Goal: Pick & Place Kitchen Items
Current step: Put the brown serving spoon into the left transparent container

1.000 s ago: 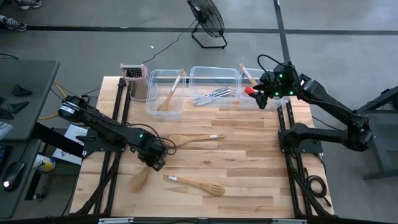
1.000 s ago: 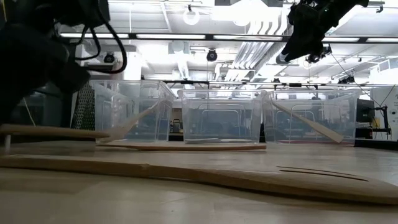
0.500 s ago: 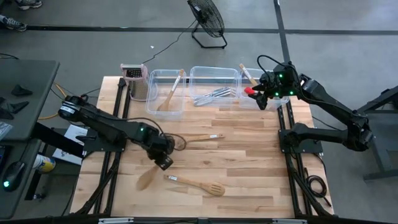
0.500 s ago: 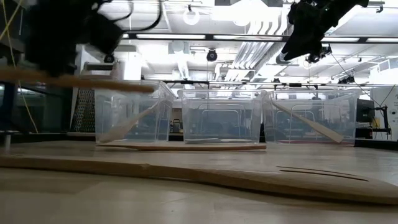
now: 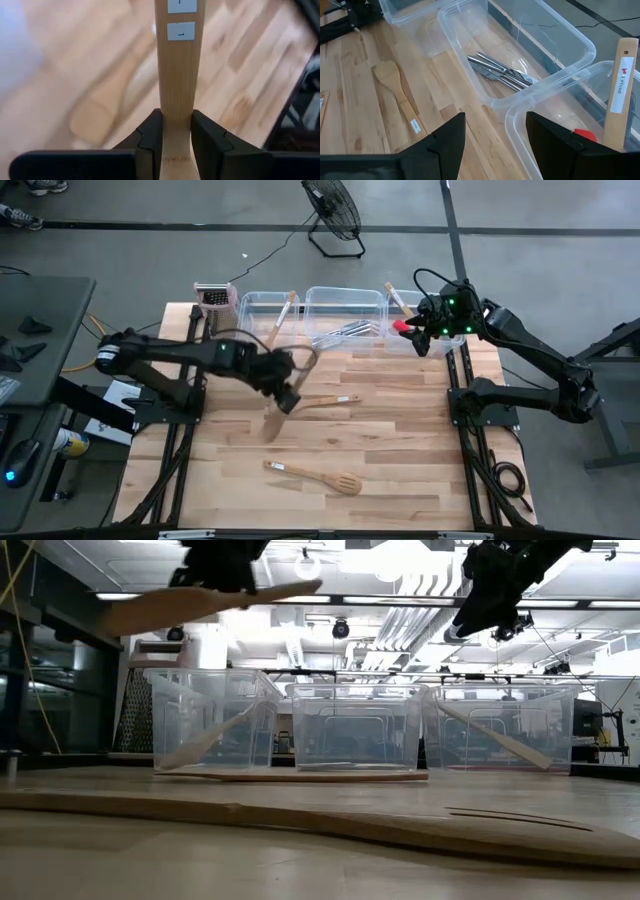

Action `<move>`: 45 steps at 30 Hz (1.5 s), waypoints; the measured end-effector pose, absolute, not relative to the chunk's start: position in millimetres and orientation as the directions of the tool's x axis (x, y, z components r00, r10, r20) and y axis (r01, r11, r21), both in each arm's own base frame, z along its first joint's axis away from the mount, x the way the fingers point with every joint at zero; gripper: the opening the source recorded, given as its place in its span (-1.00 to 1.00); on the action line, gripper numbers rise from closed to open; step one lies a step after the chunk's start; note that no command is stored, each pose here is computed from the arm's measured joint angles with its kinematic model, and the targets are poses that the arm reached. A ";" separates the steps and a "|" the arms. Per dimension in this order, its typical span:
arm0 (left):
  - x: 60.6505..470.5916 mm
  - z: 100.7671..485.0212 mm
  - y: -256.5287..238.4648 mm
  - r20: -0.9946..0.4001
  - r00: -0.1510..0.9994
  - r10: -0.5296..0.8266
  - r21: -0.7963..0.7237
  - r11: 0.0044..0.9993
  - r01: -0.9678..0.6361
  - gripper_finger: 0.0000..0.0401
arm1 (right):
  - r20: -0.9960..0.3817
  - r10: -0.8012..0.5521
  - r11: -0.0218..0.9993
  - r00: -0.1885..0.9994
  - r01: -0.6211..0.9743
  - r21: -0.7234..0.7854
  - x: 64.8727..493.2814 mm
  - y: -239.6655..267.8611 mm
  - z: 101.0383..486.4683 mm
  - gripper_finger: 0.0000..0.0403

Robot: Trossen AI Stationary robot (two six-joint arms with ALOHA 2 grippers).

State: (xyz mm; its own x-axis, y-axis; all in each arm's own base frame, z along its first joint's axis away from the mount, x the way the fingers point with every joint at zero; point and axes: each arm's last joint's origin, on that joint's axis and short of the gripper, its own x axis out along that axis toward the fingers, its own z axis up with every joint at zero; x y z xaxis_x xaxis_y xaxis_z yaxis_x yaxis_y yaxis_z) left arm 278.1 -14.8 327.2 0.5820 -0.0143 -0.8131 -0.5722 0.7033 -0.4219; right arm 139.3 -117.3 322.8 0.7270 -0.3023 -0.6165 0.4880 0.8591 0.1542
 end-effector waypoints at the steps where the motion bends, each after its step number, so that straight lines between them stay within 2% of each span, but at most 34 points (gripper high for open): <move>1: 278.6 332.9 -10.0 -0.804 0.595 0.012 -0.415 0.705 -0.575 -0.63 | -0.616 -0.302 0.859 0.727 0.488 0.154 139.3 -117.3 322.8 -0.01; 7: 279.1 358.9 11.0 -0.754 0.648 0.110 -0.385 0.724 -0.572 -0.63 | -0.617 -0.302 0.859 0.727 0.488 0.154 139.3 -117.3 322.8 -0.01; 13: 283.6 376.0 23.6 -0.675 0.726 0.134 -0.375 0.785 -0.493 -0.63 | -0.617 -0.303 0.859 0.726 0.489 0.153 139.3 -117.3 322.7 -0.01; 18: 291.4 388.9 31.9 -0.557 0.830 0.032 -0.427 0.846 -0.320 -0.63 | -0.617 -0.304 0.859 0.726 0.489 0.153 139.3 -117.3 322.7 -0.01; 24: 295.3 399.2 43.8 -0.444 0.893 -0.073 -0.478 0.862 -0.168 -0.63 | -0.617 -0.305 0.858 0.726 0.490 0.152 139.2 -117.3 322.8 -0.01; 38: 293.3 406.1 71.2 -0.375 0.926 0.038 -0.446 0.869 -0.216 -0.63 | -0.618 -0.305 0.858 0.725 0.490 0.152 139.3 -117.4 322.7 -0.01; 45: 283.3 404.9 78.0 -0.430 0.877 0.213 -0.382 0.837 -0.391 -0.63 | -0.617 -0.305 0.858 0.725 0.490 0.152 139.3 -117.3 322.7 -0.01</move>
State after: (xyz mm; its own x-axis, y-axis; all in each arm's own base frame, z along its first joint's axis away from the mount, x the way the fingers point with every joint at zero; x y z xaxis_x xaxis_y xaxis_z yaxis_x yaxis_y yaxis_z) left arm 283.3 78.0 404.9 0.8773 0.2132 -0.4300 -0.3908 0.8373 -0.3822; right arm 139.3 -117.3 322.7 0.7253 -0.3046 -0.6174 0.4900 0.8583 0.1522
